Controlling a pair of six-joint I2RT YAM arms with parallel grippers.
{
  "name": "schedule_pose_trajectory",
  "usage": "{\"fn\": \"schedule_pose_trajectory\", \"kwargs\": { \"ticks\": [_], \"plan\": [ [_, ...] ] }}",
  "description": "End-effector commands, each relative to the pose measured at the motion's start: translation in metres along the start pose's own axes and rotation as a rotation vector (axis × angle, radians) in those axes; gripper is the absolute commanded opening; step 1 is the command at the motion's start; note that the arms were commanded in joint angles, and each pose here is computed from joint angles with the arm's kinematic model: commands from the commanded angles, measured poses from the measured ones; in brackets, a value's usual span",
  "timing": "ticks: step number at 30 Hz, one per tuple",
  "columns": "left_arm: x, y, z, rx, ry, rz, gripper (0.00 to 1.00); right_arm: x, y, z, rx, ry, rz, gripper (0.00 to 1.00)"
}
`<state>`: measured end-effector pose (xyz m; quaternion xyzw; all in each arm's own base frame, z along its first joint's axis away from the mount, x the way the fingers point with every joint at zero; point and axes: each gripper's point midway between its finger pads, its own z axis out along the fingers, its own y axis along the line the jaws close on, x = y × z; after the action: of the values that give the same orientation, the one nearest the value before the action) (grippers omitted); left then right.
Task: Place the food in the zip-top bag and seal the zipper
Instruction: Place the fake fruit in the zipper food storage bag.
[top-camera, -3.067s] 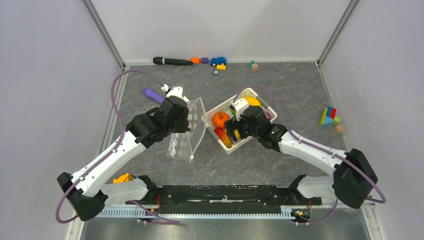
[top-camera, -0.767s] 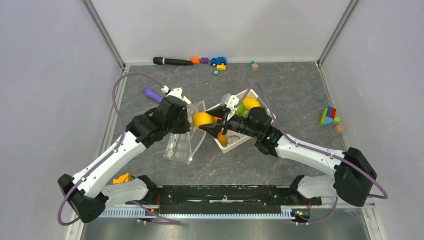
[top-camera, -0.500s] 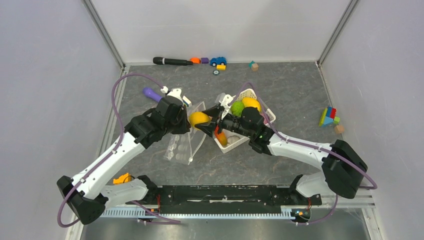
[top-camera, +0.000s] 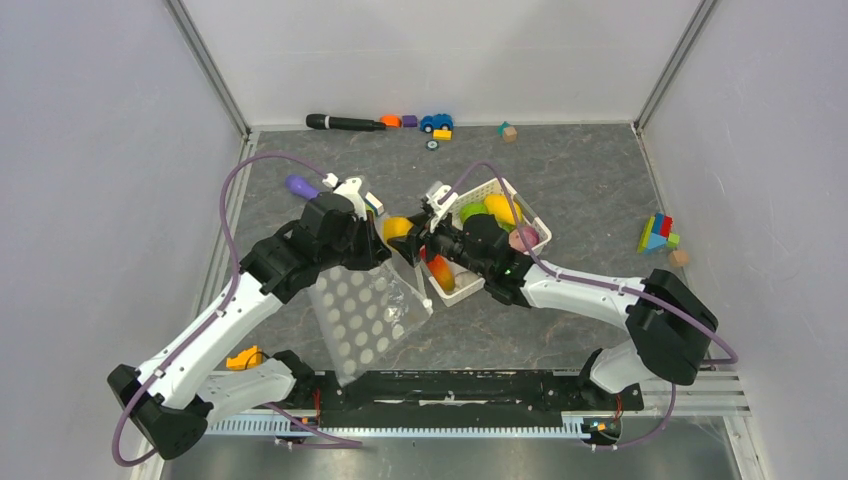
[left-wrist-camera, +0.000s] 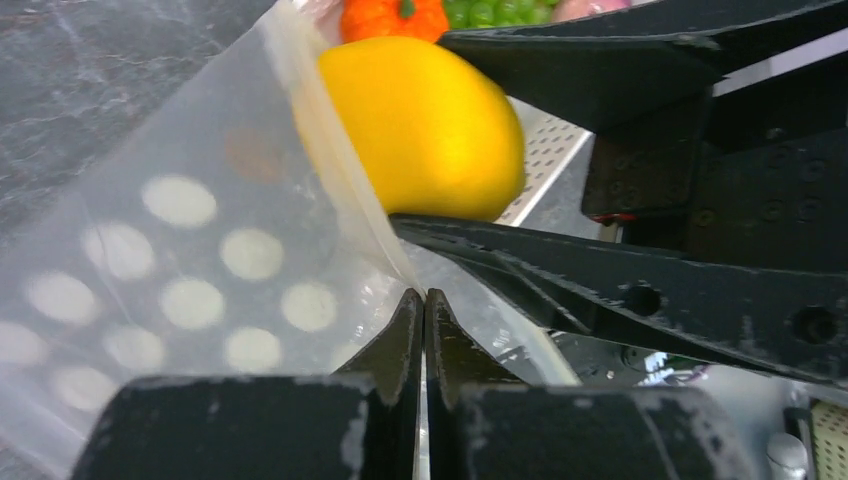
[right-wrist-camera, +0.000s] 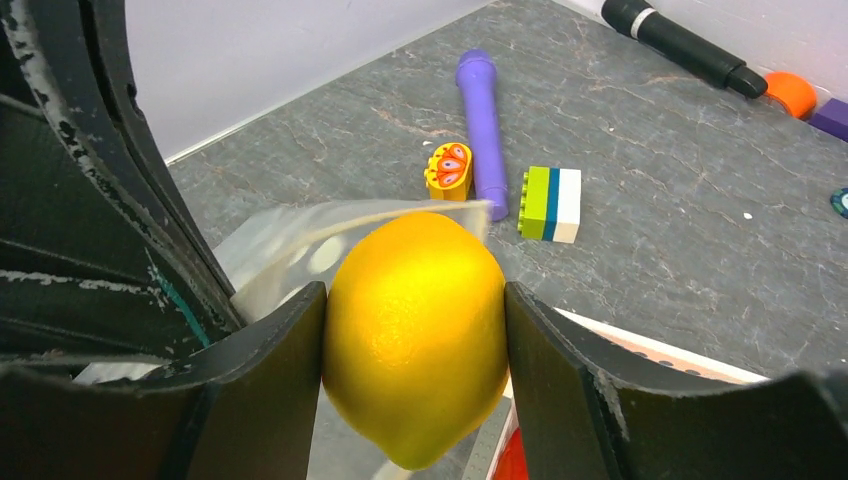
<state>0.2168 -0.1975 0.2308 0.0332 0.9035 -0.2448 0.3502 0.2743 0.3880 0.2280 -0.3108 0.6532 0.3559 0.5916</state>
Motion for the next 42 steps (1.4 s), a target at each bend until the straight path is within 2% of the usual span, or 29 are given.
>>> {"fn": "schedule_pose_trajectory", "kwargs": {
  "ticks": [1, 6, 18, 19, 24, 29, 36, 42],
  "plan": [
    [-0.01, -0.024, -0.007, 0.152, -0.039, 0.044, 0.02, -0.023, -0.003, 0.006, 0.077, -0.031, -0.032, 0.47],
    [-0.014, -0.025, -0.011, 0.181, -0.063, 0.029, 0.02, -0.025, 0.002, 0.004, 0.068, -0.018, -0.038, 0.53],
    [-0.013, -0.026, -0.011, 0.199, -0.06, 0.017, 0.02, -0.025, 0.014, -0.005, 0.014, -0.017, -0.013, 0.54],
    [-0.012, -0.026, -0.011, 0.199, -0.059, 0.017, 0.02, -0.025, 0.02, -0.005, -0.02, -0.015, -0.014, 0.57],
    [-0.012, -0.027, -0.01, 0.206, -0.057, 0.018, 0.02, -0.022, 0.021, -0.003, -0.026, 0.006, -0.006, 0.82],
    [-0.013, -0.024, -0.009, 0.195, -0.06, 0.013, 0.02, -0.024, 0.02, -0.004, -0.016, 0.017, -0.004, 0.98],
    [-0.014, -0.015, -0.006, 0.147, -0.065, -0.003, 0.02, -0.034, 0.026, -0.014, -0.049, 0.021, -0.016, 0.98],
    [-0.015, -0.009, -0.005, 0.119, -0.065, -0.009, 0.02, -0.054, 0.023, -0.04, -0.05, 0.005, -0.073, 0.98]
  ]
}}
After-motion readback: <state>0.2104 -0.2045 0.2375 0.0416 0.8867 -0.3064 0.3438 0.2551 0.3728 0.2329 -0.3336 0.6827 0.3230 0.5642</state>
